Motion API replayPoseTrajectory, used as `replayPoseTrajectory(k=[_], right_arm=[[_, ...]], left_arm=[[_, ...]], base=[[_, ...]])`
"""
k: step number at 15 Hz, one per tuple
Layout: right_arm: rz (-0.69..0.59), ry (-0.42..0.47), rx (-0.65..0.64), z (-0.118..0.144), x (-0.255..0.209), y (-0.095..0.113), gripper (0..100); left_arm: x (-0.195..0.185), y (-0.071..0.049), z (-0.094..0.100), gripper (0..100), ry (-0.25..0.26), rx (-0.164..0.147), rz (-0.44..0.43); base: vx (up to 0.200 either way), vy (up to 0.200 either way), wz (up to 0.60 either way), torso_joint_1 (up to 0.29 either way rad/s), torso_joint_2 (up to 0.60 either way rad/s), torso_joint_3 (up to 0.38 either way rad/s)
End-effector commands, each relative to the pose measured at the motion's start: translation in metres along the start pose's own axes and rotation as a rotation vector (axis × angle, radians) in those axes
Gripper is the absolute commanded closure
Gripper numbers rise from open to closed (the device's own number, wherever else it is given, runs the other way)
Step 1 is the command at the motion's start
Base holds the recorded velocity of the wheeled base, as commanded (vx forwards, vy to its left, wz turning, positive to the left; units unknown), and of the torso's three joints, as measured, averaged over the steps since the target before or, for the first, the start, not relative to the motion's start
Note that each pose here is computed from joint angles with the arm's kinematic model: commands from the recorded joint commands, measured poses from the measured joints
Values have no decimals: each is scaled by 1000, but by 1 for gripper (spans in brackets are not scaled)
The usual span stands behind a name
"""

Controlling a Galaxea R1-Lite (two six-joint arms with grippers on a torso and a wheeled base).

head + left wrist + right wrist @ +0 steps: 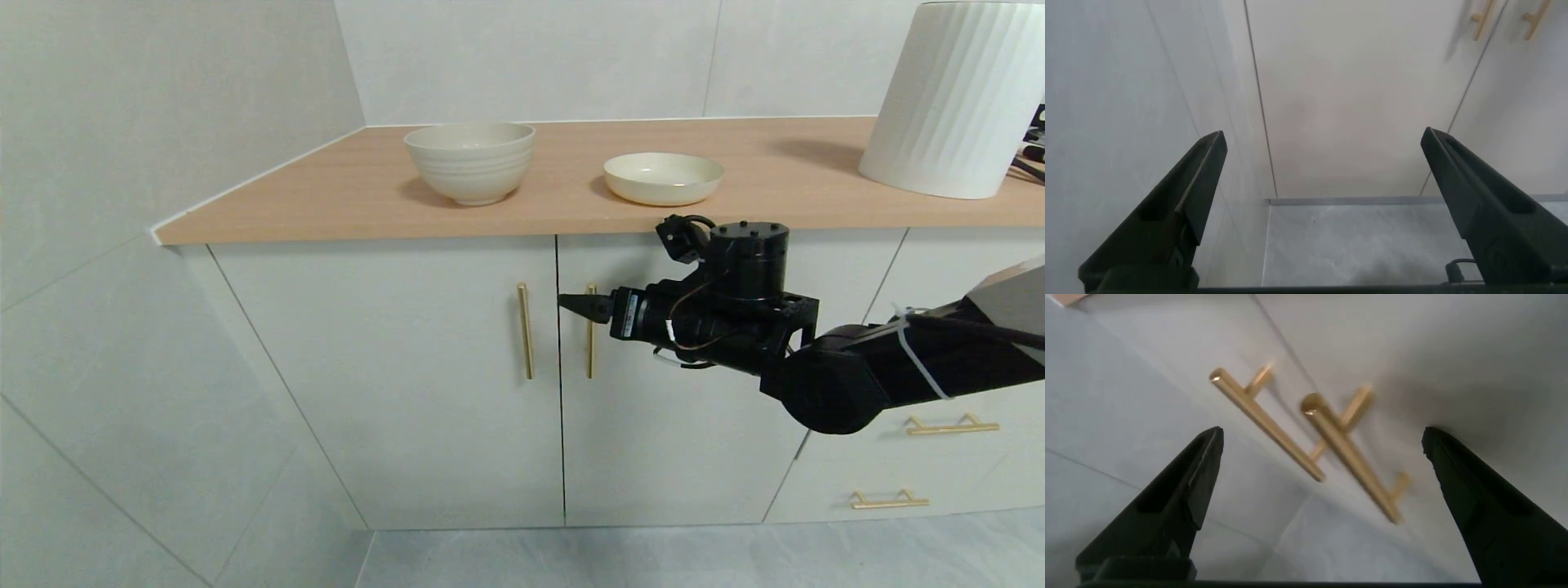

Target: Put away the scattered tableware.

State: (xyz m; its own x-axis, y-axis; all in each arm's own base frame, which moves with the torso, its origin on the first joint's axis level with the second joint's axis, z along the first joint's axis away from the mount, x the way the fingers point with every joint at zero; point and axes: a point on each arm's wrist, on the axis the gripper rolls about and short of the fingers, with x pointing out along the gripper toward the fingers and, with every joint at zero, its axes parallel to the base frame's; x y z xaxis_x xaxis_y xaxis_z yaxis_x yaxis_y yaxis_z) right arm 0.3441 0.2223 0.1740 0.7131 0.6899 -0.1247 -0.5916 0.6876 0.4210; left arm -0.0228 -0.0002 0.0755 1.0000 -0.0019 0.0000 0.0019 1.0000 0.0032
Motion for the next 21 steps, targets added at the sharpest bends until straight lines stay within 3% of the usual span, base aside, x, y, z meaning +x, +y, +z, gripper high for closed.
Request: replayPoseTrajectory(k=[1, 13, 21], right_arm=[[9, -6, 21, -5, 7, -1, 0], [90, -32, 24, -24, 20, 19, 0], [195, 26, 25, -36, 0, 36, 0]], left_arm=[[0, 0, 0, 0, 0, 0, -1], [0, 0, 0, 0, 0, 0, -1], [0, 0, 0, 0, 0, 0, 0]], base=[[0, 0, 0, 0, 0, 0], [0, 0, 0, 0, 0, 0], [0, 0, 0, 0, 0, 0]])
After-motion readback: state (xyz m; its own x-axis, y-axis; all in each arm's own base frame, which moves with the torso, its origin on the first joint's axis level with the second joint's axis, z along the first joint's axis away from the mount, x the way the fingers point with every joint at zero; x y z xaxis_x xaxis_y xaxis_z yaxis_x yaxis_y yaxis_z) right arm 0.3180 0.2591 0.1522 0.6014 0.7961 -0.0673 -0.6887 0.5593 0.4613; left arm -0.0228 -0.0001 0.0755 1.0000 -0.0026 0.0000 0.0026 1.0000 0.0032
